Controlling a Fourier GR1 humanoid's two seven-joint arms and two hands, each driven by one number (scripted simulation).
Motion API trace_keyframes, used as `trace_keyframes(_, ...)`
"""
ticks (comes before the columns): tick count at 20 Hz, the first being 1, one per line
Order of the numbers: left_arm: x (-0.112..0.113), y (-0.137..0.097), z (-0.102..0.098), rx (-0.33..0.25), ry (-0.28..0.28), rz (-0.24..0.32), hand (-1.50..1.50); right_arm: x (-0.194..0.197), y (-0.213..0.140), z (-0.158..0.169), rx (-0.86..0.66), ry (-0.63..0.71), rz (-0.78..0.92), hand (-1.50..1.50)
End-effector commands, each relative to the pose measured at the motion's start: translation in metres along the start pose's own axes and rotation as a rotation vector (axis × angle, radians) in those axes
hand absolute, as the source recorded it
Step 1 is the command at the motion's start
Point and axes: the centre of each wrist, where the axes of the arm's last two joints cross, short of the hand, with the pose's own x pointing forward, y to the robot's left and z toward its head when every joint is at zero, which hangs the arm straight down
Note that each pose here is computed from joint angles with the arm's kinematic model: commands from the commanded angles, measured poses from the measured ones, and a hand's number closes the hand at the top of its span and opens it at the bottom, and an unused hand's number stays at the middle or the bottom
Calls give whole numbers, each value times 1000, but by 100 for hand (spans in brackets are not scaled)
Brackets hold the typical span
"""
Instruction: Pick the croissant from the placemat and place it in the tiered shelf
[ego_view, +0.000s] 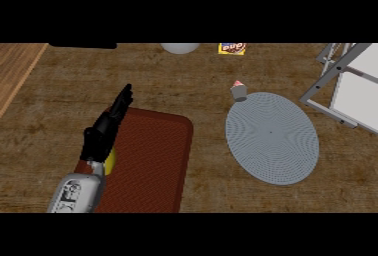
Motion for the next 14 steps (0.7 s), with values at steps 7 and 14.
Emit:
trace_keyframes(7, 9, -18, -6, -16, -14, 6, 0, -18, 13, 6, 41, 55, 177, 150)
trace_keyframes(14, 6, 1, -6, -14, -1, 2, 0, -26, 11, 14, -37, 135, 177, -150)
